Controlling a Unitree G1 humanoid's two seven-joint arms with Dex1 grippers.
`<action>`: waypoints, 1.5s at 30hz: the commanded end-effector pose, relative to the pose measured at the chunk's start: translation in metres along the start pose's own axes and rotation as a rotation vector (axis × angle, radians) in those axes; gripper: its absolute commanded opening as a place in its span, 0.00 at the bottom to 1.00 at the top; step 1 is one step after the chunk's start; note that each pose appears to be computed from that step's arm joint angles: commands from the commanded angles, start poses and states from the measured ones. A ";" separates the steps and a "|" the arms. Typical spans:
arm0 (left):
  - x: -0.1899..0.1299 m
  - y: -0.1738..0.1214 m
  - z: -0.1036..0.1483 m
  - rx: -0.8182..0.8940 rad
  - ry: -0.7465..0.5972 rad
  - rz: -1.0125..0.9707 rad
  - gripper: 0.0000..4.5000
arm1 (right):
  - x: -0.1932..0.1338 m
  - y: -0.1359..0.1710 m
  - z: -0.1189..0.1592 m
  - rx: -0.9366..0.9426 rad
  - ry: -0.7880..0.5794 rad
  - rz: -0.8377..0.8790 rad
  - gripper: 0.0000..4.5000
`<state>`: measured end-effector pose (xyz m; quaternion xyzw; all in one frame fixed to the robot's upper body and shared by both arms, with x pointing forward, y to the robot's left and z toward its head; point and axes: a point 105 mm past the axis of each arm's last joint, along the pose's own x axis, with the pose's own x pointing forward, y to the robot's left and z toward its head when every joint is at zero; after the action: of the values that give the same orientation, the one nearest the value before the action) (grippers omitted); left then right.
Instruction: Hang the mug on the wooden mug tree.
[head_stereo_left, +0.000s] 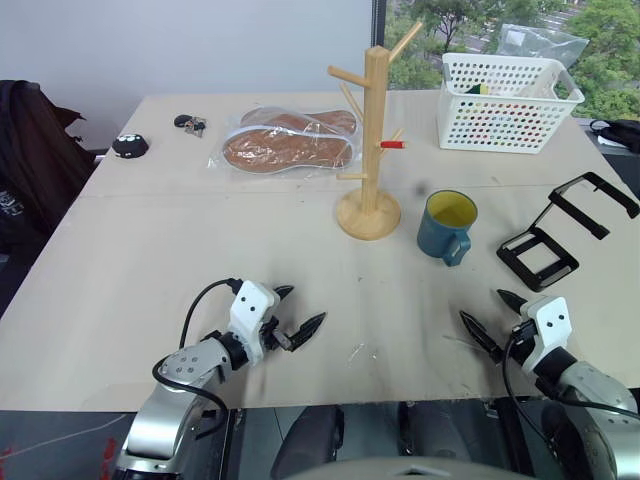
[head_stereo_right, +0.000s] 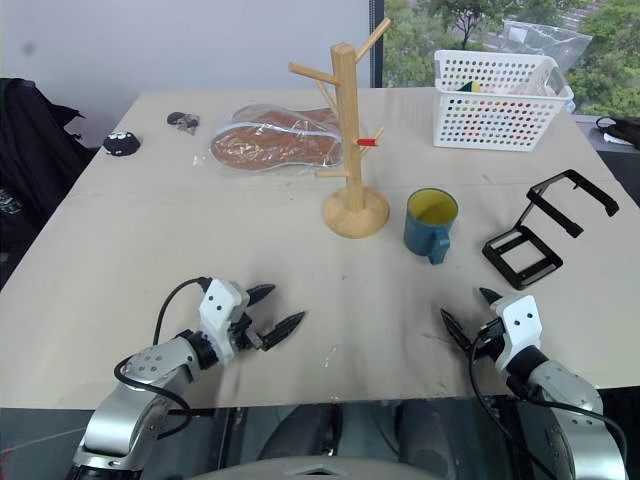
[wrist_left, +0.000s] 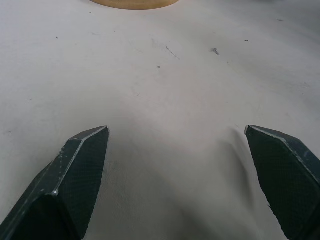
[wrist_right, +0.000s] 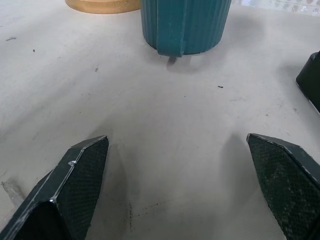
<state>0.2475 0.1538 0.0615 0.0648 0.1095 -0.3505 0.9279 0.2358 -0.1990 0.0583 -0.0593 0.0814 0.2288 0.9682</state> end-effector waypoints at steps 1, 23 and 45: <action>-0.002 0.002 0.010 0.032 -0.033 0.004 1.00 | -0.003 -0.006 0.006 -0.023 -0.031 -0.003 0.99; -0.001 0.002 0.012 0.044 -0.046 0.002 1.00 | -0.004 -0.013 0.012 -0.044 -0.037 0.008 0.99; 0.004 -0.003 0.082 0.208 -0.155 -0.216 1.00 | 0.049 -0.001 0.058 0.050 -0.150 -0.197 0.99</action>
<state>0.2626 0.1367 0.1170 0.1090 0.0365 -0.4439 0.8887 0.2843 -0.1697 0.0909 -0.0211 0.0330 0.1583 0.9866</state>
